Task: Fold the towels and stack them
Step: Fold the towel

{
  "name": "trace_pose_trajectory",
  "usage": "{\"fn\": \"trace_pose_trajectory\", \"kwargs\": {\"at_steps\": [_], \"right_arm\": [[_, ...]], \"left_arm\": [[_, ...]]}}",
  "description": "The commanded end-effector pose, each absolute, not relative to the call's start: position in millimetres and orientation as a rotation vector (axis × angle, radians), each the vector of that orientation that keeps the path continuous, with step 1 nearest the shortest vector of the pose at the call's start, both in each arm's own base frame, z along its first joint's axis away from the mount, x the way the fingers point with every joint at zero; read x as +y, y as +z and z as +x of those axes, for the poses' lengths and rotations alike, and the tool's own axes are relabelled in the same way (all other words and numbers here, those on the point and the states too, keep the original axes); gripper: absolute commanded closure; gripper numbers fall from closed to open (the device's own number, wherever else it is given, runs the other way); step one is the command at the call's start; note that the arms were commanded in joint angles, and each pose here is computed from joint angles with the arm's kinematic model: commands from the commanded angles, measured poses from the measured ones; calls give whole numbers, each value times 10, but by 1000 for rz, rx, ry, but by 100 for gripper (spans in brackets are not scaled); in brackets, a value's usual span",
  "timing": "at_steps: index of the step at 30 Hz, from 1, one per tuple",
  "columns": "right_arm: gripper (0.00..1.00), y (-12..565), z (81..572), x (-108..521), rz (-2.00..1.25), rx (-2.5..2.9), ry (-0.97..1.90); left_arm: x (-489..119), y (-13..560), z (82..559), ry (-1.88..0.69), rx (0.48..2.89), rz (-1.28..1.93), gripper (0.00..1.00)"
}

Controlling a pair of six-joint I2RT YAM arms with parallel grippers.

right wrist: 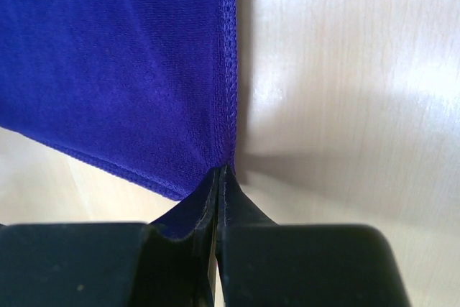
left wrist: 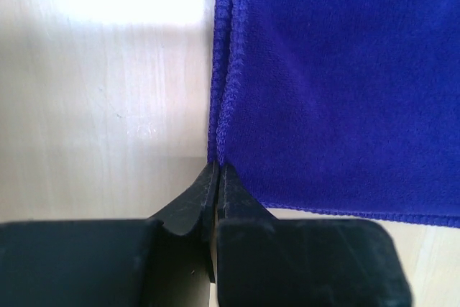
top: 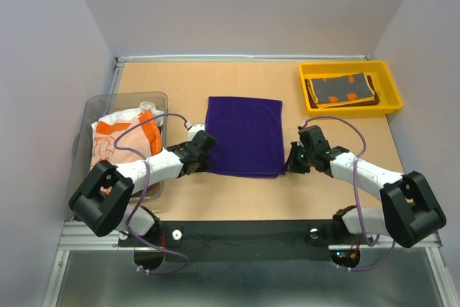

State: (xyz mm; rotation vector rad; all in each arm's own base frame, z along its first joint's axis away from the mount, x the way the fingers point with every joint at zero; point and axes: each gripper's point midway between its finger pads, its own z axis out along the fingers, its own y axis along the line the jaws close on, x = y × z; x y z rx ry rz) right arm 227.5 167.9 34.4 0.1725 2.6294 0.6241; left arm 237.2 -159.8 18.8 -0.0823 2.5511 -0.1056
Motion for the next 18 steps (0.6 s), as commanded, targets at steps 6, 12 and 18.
{"fn": "trace_pose_trajectory", "kwargs": {"at_steps": [6, 12, 18], "right_arm": [[64, 392, 2189, 1773, 144, 2609, 704], [34, 566, 2138, 1898, 81, 2560, 754], [32, 505, 2012, 1979, -71, 2602, 610]], "left_arm": [[-1515, 127, 2337, -83, 2550, -124, 100], [-1544, 257, 2362, -115, 2529, -132, 100], [-1561, 299, 2365, -123, 2531, -122, 100]]}}
